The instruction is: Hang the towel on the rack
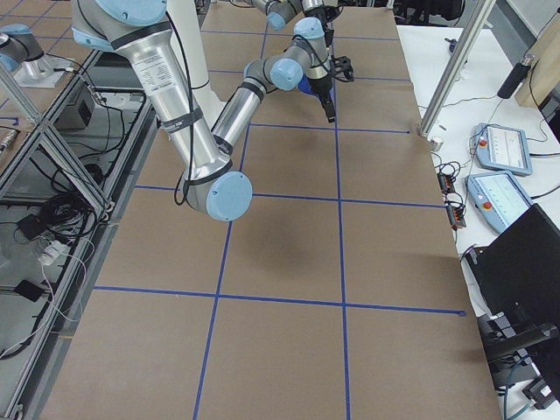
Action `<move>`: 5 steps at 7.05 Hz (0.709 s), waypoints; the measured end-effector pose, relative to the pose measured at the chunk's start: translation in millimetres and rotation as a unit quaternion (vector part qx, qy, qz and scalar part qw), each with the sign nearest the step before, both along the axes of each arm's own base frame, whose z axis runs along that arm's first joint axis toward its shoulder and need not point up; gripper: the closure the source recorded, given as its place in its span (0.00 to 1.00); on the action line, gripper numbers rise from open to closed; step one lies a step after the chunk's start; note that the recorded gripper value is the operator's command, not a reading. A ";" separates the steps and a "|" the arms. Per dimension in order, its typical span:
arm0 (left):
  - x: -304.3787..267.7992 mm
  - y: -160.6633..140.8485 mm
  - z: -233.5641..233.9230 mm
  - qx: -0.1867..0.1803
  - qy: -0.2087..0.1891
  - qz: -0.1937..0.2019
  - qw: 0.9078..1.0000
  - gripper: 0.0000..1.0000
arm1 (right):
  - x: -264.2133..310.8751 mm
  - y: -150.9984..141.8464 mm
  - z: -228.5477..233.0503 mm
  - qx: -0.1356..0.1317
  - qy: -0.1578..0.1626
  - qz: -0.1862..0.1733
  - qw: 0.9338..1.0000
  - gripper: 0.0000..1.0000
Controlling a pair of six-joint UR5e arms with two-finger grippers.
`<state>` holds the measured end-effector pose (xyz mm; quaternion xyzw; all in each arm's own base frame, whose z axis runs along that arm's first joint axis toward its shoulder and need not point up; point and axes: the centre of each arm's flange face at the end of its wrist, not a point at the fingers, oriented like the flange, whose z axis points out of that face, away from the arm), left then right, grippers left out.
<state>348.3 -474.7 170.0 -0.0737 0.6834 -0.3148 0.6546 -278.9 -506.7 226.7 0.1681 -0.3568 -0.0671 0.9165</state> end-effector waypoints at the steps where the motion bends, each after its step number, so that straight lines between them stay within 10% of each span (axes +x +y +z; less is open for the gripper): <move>1: -22.8 1.9 16.1 0.046 -0.023 0.025 0.998 1.00 | 32.0 -31.9 45.9 -0.021 0.037 -0.024 0.999 0.00; 5: -108.6 9.0 110.6 0.232 -0.121 0.099 0.960 1.00 | 180.6 -82.0 197.7 -0.059 0.048 -0.100 0.992 0.00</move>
